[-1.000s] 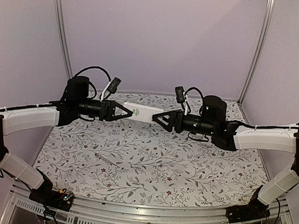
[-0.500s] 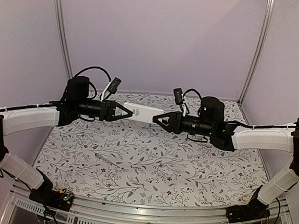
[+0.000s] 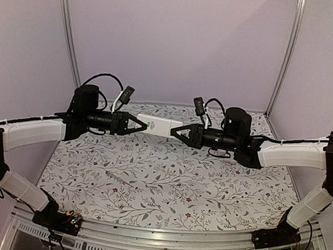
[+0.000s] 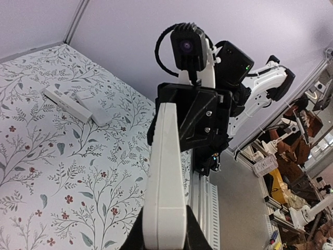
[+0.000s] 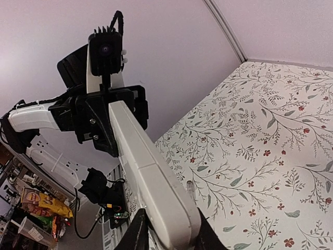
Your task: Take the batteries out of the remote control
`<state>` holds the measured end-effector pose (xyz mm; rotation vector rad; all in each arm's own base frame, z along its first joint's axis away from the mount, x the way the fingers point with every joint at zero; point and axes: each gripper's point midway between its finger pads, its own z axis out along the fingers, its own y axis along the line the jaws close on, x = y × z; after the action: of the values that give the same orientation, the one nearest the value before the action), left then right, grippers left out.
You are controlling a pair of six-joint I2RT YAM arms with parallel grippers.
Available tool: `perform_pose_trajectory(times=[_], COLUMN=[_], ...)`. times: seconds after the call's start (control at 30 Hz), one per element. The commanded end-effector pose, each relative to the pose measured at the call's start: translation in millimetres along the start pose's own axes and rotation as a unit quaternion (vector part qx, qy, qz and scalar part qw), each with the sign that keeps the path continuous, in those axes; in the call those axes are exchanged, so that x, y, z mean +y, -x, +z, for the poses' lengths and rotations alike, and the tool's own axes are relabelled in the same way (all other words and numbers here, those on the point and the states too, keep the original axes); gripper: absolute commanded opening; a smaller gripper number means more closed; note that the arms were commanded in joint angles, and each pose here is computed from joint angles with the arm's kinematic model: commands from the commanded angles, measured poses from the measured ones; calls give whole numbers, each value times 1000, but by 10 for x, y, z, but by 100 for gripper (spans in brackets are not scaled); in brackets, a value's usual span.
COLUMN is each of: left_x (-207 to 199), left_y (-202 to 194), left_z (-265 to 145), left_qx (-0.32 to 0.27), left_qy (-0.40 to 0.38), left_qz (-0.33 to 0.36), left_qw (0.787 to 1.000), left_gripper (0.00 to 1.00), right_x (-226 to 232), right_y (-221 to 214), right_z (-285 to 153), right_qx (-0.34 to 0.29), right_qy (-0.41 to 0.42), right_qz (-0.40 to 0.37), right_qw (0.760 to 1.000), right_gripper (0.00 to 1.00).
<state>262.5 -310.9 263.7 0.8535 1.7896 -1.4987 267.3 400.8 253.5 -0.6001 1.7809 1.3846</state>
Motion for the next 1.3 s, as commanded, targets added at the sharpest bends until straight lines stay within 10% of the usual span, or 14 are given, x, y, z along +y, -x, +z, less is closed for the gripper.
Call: perform_pose_trajectory(times=[0.0, 0.57, 1.27], left_x=[-122, -103, 36], left_y=[3, 5, 8], left_z=[31, 33, 25], left_qx=[2, 2, 1], left_qy=[-15, -9, 33], left_qz=[15, 12, 6], left_qw=[1000, 1000, 999], left_gripper=[0, 0, 0], right_x=[-69, -52, 60], right_y=[8, 62, 112], right_z=[-50, -210, -265], right_qx=[-14, -32, -33], right_qy=[-19, -26, -12], right_qz=[-1, -1, -3], right_qw=[1000, 999, 999], right_gripper=[9, 39, 17])
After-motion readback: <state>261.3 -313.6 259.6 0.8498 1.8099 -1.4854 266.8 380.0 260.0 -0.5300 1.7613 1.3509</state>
